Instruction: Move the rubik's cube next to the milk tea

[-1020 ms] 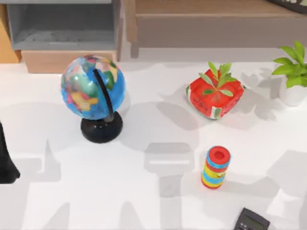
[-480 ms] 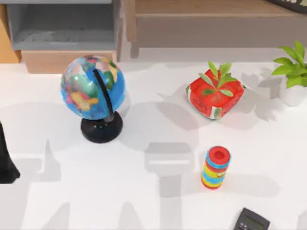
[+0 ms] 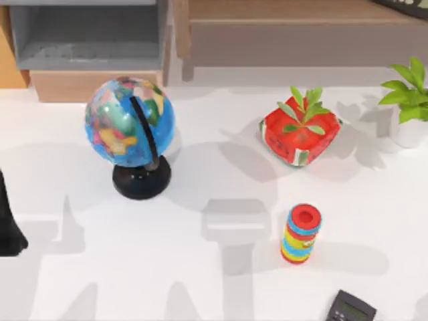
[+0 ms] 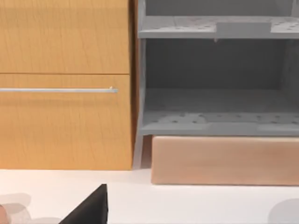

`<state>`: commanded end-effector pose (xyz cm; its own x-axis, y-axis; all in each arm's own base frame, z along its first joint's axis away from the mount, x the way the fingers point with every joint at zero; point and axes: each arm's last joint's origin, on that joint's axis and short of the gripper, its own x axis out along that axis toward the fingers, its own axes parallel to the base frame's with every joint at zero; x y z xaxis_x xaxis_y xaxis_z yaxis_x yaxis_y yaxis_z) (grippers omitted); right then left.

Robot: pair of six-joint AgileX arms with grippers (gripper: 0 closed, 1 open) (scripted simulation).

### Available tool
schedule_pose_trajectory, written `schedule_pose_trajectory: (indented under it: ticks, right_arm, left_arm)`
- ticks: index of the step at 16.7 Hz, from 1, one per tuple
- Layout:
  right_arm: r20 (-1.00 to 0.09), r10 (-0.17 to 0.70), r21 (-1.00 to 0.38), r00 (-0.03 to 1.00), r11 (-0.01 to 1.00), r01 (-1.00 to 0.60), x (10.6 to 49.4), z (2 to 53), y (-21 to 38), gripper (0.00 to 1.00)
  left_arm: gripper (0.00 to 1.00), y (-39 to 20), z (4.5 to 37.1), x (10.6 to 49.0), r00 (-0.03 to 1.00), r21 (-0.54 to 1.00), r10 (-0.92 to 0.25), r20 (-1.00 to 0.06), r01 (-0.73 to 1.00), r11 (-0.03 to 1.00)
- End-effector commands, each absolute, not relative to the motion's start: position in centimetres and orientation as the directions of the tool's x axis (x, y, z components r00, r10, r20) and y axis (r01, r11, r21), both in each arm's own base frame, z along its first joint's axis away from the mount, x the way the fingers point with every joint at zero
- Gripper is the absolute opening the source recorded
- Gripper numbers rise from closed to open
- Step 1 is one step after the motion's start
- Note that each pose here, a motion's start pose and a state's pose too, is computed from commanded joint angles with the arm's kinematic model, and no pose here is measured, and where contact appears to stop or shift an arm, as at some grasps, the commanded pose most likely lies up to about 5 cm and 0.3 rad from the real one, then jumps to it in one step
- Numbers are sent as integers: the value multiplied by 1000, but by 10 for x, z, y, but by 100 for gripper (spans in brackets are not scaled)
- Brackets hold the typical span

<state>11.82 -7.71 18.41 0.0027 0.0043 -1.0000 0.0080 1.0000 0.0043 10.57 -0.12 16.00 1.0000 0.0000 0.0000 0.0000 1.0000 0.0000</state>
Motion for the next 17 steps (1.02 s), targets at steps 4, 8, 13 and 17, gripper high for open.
schedule_pose_trajectory:
  ticks: [4,8,13,17]
  right_arm:
    - [-999,16,16,48,1000,-6,118,192,-76,0]
    - [-992,49,46,117,999,-27,115,204,-73,0]
    - [-983,66,60,172,997,-40,111,212,-72,0]
    - [-988,49,45,149,999,-27,111,205,-74,0]
  left_arm:
    - [100,-1,160,106,1000,0,0,0,0,1000]
    - [100,-1,160,106,1000,0,0,0,0,1000]
    - [100,-1,160,106,1000,0,0,0,0,1000]
    - [100,-1,160,106,1000,0,0,0,0,1000]
